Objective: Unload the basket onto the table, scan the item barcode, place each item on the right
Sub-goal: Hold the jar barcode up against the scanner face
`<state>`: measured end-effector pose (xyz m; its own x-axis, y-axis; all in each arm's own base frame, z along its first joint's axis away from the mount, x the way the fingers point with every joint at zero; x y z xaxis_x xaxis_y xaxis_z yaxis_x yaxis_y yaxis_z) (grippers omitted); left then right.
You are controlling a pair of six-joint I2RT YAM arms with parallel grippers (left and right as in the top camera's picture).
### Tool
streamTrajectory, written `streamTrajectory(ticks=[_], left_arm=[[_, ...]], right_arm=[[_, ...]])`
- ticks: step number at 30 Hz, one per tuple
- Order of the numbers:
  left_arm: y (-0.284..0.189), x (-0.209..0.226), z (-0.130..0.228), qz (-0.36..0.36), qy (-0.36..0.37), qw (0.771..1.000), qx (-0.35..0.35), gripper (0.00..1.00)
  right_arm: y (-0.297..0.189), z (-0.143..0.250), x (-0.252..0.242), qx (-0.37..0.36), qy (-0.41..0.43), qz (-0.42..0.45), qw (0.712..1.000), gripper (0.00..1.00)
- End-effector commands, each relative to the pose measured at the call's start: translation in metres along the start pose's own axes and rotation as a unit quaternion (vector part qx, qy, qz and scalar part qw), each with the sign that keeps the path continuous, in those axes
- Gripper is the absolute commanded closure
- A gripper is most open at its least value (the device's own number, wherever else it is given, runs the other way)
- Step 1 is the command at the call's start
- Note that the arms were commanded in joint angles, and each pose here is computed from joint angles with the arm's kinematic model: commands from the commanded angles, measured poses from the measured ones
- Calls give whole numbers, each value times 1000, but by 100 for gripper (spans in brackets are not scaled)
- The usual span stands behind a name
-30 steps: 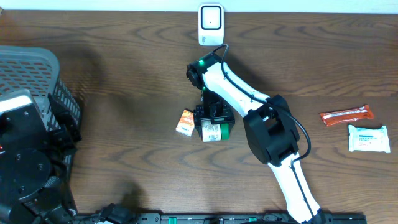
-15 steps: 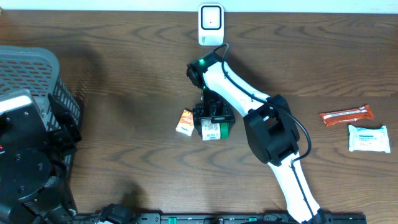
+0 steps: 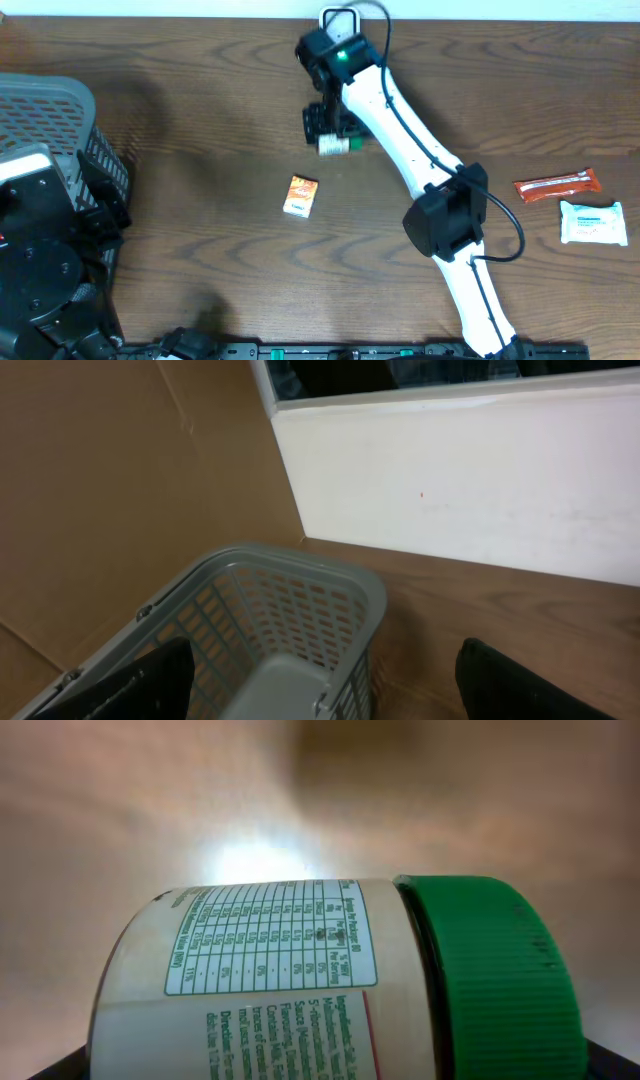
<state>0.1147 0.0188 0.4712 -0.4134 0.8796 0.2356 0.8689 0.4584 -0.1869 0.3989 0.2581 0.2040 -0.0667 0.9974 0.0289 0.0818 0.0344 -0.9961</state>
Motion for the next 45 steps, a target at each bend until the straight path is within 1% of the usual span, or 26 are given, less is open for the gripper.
streamTrajectory(ticks=[1,4,9,13,19,21,24,30,34,38,40,43,45], left_arm=[[1,0,1,-6,1,1000,2,16],[1,0,1,-6,1,1000,2,16],[1,0,1,-6,1,1000,2,16],[1,0,1,-6,1,1000,2,16],[1,0,1,-6,1,1000,2,16],[1,0,1,-6,1,1000,2,16],[1,0,1,-6,1,1000,2,16],[1,0,1,-6,1,1000,2,16],[1,0,1,-6,1,1000,2,16],[1,0,1,-6,1,1000,2,16],[1,0,1,-6,1,1000,2,16],[1,0,1,-6,1,1000,2,16],[1,0,1,-6,1,1000,2,16]], right_arm=[[-33,-20,-7,-114,0,51,992,44],[-43,-35,-7,-179,12,70,981,44],[-50,-59,-8,-265,28,88,960,43],[-59,-77,-4,-322,24,72,944,42],[-67,-104,-4,-395,31,44,917,43],[-63,-114,-7,-414,38,38,909,45],[-53,-129,-13,-441,42,35,896,45],[-28,-152,-28,-493,51,30,868,41],[-18,-163,-36,-531,57,18,845,40],[-9,-170,-43,-575,75,3,815,40],[-4,-172,-45,-593,81,-7,801,39],[7,-173,-48,-607,80,-16,791,38],[21,-174,-45,-608,63,-21,791,39]])
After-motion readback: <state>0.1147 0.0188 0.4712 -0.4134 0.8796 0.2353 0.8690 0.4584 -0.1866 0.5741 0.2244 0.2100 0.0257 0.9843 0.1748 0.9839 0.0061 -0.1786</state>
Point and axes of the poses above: each gripper's point midway between its finger pads, its own y axis out along the fingers, its own x axis along the line the jaws close on, z = x × y, the point moved 9 cm from there along -y, back along the fingers, and after that the axes turned 3 degrees about y, right-handed, at the moved point
